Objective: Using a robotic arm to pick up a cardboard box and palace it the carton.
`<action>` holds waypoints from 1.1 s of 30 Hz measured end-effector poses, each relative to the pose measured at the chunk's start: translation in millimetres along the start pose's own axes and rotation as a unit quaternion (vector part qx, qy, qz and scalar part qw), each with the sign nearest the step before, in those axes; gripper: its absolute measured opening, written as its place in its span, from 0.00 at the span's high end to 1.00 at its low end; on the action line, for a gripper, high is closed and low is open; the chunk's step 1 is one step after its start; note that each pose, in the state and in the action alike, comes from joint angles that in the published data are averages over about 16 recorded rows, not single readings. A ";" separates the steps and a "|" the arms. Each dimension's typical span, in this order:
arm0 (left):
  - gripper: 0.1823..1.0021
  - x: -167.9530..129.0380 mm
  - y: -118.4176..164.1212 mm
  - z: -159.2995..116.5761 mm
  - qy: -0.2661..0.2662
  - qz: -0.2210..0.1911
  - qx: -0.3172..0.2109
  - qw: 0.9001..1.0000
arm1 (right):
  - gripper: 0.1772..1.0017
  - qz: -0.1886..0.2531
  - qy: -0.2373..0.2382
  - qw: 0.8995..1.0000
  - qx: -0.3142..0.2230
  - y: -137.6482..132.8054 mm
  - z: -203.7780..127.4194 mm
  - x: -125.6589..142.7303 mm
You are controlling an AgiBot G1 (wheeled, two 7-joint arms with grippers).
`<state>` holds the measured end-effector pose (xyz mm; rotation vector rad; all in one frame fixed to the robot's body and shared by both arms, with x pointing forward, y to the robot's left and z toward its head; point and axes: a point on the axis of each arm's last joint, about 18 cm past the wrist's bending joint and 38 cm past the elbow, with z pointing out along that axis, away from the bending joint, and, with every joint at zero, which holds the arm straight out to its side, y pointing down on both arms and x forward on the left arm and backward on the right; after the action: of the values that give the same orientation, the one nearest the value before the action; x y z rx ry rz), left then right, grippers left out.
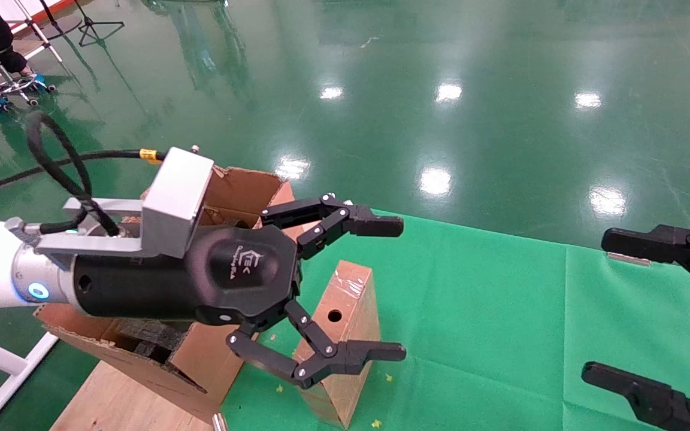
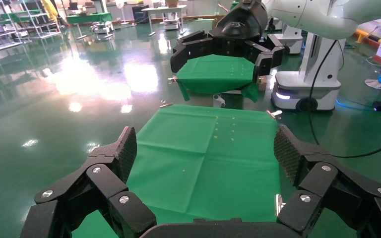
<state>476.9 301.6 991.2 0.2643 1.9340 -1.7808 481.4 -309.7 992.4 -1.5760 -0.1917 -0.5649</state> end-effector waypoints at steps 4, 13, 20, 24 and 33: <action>0.00 -2.5 3.4 -2.1 -0.006 0.002 -0.026 1.000 | 0.00 0.000 0.000 1.000 0.000 0.0 0.0 0.0; 0.00 -12.8 10.3 -6.1 -0.021 0.004 -0.098 0.995 | 0.03 0.000 0.000 1.000 0.000 0.0 0.0 0.0; 0.00 -20.9 16.3 -4.8 -0.030 -0.005 -0.141 0.990 | 0.10 0.000 0.000 1.000 0.000 0.0 -0.1 0.1; 0.00 -28.5 22.9 -1.9 -0.044 -0.024 -0.176 0.983 | 0.17 0.000 0.000 1.000 0.000 0.0 -0.1 0.1; 0.00 -62.3 31.3 1.2 -0.120 -0.083 -0.296 0.944 | 0.41 0.000 0.000 1.000 0.000 0.0 -0.1 0.1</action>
<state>545.1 316.0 993.4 -0.3169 2.2402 -1.1690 481.5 -309.8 992.5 -1.5757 -0.1912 -0.5654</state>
